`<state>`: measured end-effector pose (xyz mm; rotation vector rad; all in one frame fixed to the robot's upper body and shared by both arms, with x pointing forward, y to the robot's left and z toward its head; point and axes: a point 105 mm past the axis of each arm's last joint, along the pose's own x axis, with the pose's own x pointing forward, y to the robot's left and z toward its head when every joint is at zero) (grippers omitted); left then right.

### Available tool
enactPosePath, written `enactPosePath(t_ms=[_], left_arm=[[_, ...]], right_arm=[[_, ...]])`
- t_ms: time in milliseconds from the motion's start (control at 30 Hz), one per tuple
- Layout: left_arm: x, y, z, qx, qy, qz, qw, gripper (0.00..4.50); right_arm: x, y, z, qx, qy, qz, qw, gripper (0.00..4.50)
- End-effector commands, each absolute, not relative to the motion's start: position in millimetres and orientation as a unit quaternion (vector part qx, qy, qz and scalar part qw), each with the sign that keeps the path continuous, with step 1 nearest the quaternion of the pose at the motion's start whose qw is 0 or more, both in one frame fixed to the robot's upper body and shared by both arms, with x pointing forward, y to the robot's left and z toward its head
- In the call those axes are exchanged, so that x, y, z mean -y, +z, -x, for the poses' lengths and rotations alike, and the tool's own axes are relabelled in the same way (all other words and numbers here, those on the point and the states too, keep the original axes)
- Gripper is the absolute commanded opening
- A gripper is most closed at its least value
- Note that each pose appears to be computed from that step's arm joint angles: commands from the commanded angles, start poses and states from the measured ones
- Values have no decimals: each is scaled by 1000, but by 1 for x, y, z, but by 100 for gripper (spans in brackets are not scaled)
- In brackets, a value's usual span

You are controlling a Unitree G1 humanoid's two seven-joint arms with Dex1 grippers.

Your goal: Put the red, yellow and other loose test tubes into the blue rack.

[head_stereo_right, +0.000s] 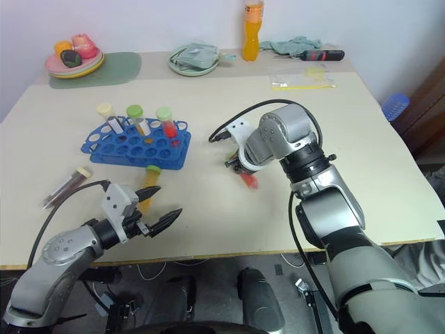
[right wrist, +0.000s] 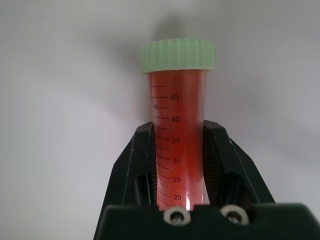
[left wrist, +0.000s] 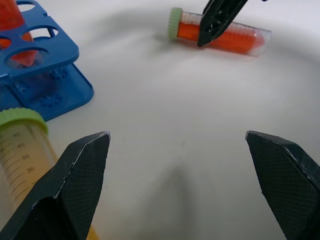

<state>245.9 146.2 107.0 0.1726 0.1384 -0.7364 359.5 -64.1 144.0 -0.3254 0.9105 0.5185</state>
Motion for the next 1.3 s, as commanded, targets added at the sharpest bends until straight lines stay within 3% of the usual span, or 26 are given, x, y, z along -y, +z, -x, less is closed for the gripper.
enactPosePath(t_ms=[33, 167, 400, 667, 1033, 1300], left_arm=[[-153, 117, -246, -44, -343, -97, 933, 450], [-185, 117, -253, -38, -271, -86, 958, 450], [-251, 122, -270, -17, -129, -83, 988, 450], [-249, 131, -266, -7, -136, -91, 987, 450], [-239, 129, -262, -13, -155, -82, 984, 450], [-237, 129, -262, -14, -163, -78, 983, 450]], right_arm=[[32, 217, -343, -196, 369, 149, 896, 76], [10, 250, -313, 20, 497, 45, 867, 76], [-46, 243, -330, 150, 509, -59, 845, 76], [-96, 217, -349, 153, 494, -49, 855, 76], [-112, 198, -359, 144, 471, -33, 870, 76], [-128, 195, -350, 139, 505, -39, 851, 76]])
